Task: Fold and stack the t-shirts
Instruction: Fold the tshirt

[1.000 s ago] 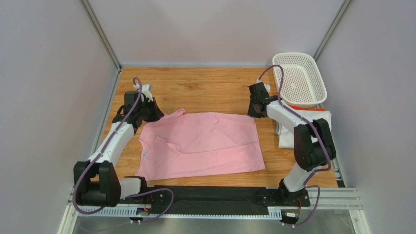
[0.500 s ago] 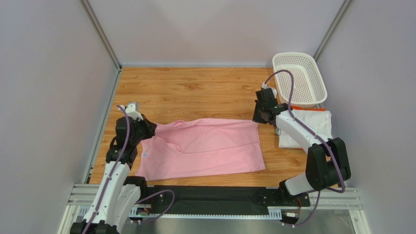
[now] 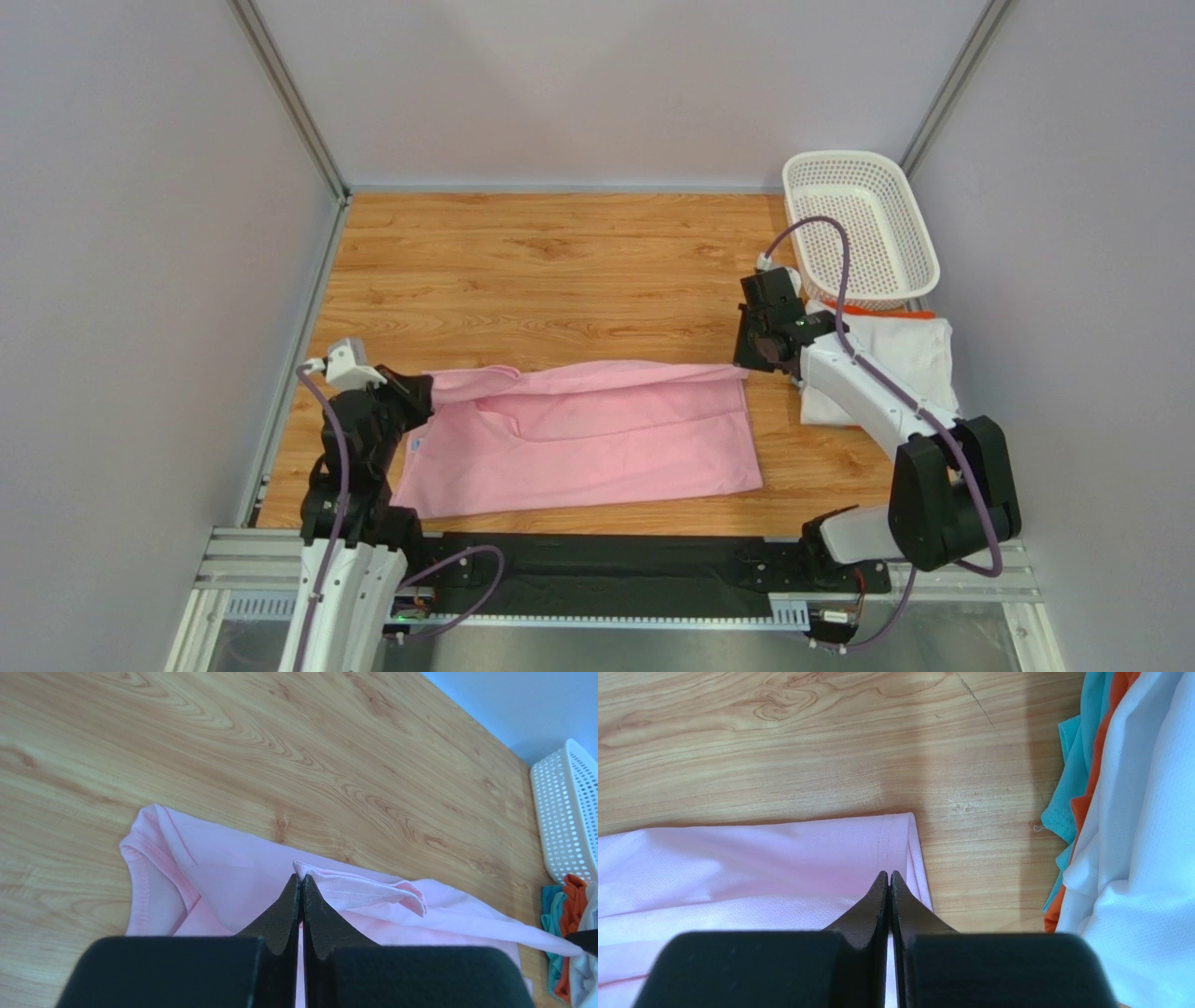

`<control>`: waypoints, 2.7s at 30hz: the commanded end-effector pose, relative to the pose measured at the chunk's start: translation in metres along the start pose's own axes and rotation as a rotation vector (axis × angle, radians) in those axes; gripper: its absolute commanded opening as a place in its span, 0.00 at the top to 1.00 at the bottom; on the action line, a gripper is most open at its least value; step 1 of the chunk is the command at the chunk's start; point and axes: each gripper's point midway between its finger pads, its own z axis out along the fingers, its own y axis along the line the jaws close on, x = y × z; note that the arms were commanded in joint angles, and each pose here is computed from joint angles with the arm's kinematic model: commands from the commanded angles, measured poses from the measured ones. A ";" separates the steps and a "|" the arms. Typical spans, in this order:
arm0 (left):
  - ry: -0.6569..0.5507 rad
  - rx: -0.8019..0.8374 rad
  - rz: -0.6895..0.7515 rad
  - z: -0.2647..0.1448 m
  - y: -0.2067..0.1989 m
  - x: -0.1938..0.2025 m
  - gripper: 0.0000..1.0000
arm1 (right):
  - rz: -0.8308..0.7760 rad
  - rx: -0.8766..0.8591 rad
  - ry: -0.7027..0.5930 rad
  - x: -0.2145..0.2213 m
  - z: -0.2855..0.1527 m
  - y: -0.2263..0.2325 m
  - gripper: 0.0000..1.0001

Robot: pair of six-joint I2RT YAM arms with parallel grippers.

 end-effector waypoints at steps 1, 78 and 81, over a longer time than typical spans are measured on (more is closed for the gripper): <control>0.008 -0.022 -0.060 -0.005 0.006 0.008 1.00 | -0.003 -0.019 -0.037 -0.005 -0.010 0.001 1.00; 0.606 -0.327 -0.163 0.033 0.059 0.135 0.00 | -0.092 -0.365 0.183 0.093 0.020 0.073 0.00; 0.622 -0.379 -0.148 0.039 0.064 0.129 0.00 | -0.068 -0.343 0.176 0.094 0.017 0.061 0.00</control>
